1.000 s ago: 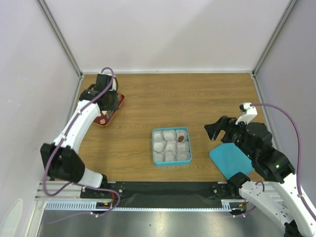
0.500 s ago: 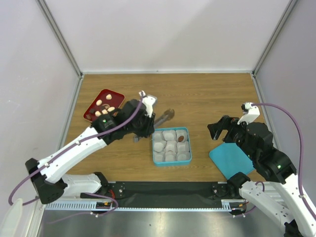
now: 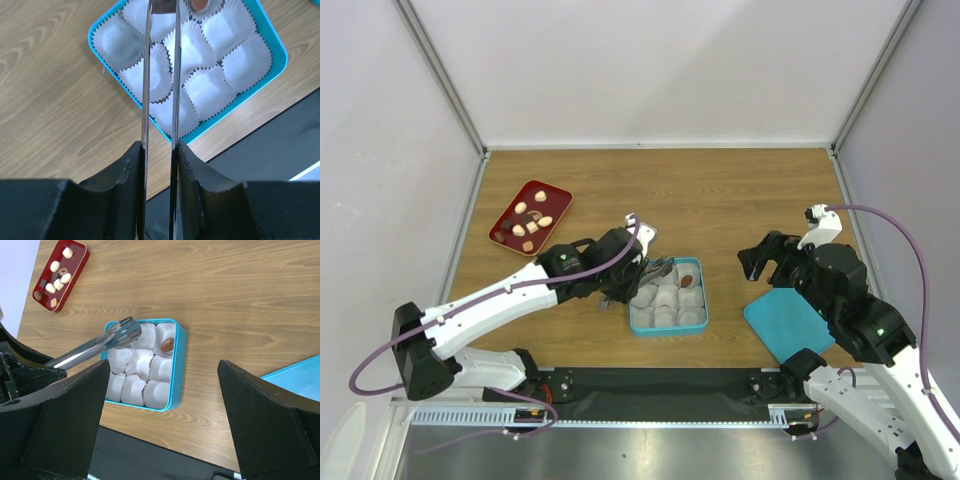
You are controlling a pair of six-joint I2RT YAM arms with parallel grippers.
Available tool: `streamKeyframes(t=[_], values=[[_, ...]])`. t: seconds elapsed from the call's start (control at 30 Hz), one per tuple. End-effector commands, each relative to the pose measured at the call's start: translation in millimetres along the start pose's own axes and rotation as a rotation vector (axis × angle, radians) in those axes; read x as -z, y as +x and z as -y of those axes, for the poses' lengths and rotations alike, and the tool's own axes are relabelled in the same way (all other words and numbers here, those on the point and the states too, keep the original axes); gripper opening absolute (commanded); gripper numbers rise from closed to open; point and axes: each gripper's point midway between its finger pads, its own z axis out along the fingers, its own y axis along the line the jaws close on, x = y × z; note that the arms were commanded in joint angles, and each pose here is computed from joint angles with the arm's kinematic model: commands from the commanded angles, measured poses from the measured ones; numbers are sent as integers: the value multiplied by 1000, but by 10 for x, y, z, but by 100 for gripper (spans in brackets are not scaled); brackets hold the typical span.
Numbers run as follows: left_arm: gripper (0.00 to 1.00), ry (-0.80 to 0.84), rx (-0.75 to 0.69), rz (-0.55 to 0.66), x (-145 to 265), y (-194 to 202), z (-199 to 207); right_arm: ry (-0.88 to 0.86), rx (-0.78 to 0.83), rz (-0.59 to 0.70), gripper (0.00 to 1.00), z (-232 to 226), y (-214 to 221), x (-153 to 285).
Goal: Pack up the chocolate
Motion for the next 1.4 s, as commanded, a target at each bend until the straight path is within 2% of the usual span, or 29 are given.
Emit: streamKeyframes(t=[0.0,0.4,1.37], values=[[35,18,14,54,-6,-104,76,-31,-31,49,95,-92,-170,72],[36,-21,-9,13,-164,-77,61,-22,-23,51,95,-70,-172,78],[45,-39,-15,12,-38,-216,90,-23,-25,78,95,-52,-227,182]])
